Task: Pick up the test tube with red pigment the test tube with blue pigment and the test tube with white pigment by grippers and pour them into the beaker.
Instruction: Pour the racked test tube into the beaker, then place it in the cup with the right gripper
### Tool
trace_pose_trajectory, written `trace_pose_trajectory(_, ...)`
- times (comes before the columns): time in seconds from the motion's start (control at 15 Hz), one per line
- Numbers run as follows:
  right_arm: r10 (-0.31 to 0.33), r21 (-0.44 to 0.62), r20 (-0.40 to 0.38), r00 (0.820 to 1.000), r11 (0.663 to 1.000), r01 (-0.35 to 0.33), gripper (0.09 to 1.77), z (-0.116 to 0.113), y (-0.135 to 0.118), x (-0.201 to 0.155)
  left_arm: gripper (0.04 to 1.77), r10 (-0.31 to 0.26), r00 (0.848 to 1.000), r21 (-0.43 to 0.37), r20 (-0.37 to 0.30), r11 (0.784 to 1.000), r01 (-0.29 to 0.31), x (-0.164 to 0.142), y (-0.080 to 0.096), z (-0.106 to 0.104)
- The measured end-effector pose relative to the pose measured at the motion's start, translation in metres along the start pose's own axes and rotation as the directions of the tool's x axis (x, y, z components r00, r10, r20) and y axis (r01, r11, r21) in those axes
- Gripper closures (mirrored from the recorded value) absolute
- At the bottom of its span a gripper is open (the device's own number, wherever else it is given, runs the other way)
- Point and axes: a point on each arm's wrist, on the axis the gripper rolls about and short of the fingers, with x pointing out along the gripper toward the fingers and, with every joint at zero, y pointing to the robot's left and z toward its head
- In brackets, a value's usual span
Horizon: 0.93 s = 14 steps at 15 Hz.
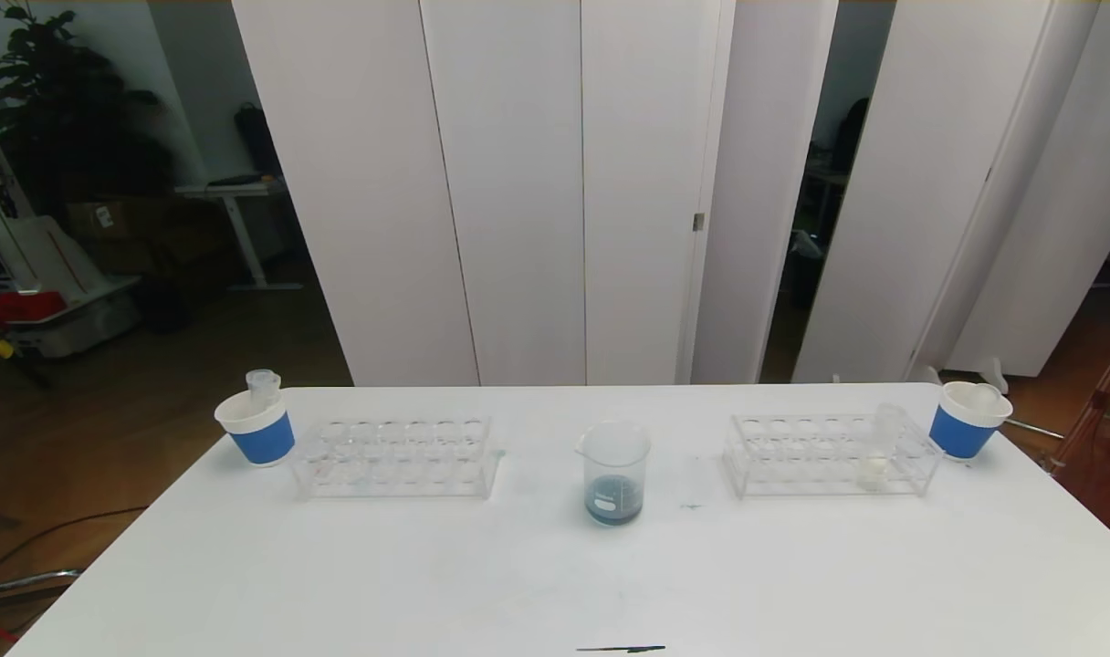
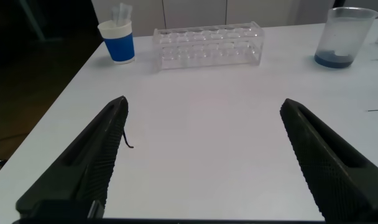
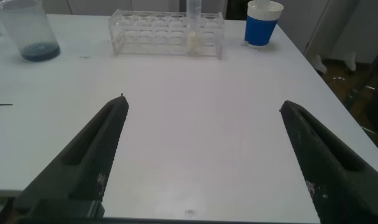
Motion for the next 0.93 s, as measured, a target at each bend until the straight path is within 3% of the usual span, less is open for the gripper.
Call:
trace_pose_trajectory(0.6, -0.01, 0.003, -0.001, 1.0, 1.0, 0.01, 0.11, 0.0, 0.0, 0.0, 0.06, 0.0, 1.0, 0.0, 0.0, 1.0, 0.0, 0.0, 0.0, 0.0)
trace_pose_trajectory(0.93, 0.001, 0.003, 0.073, 0.997, 1.0, -0.002, 0.11, 0.038, 0.0, -0.011, 0.06, 0.0, 1.0, 0.0, -0.001, 1.0, 0.0, 0.0, 0.0, 0.0)
